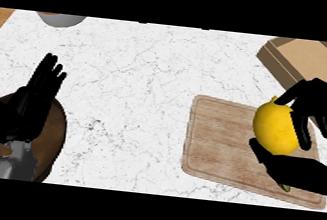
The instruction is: Pick the lemon from the cutting board and place it in the cardboard box
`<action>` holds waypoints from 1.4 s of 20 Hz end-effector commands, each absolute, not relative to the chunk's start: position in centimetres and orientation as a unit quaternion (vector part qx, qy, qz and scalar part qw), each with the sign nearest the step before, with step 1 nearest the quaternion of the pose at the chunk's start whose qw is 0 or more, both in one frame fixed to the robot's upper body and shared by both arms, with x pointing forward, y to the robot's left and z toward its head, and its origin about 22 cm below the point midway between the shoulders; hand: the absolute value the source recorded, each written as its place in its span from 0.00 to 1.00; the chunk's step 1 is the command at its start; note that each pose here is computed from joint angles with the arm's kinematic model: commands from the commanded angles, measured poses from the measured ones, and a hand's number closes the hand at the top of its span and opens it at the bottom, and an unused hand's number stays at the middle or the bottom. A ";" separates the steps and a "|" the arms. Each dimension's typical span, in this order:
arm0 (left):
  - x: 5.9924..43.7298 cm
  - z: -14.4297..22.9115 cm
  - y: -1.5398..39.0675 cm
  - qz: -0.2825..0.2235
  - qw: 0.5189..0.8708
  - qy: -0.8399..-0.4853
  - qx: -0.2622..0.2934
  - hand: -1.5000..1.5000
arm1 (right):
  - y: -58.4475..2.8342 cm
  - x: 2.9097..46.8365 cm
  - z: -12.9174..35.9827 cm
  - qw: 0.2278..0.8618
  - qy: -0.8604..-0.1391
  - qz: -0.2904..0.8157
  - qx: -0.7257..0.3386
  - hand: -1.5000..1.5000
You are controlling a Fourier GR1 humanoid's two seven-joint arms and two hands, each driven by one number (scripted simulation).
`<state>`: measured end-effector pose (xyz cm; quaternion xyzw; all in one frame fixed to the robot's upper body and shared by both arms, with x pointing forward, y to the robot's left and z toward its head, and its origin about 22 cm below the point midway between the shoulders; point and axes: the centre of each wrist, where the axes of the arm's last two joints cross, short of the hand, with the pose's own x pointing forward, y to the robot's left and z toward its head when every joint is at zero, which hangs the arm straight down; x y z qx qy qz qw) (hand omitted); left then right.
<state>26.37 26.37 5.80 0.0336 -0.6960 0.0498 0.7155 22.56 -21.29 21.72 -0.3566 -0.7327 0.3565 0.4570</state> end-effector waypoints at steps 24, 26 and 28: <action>27.5 5.2 25.3 0.043 0.707 -0.706 0.029 0.50 | -37.3 40.0 17.4 0.481 -0.613 0.361 -0.512 1.00; 27.3 5.3 23.9 0.039 0.709 -0.704 0.017 0.50 | -38.3 39.7 17.7 0.488 -0.555 0.418 -0.529 1.00; 26.9 6.4 24.5 0.039 0.704 -0.709 0.012 0.50 | -39.1 39.7 16.2 0.514 -0.475 0.470 -0.537 1.00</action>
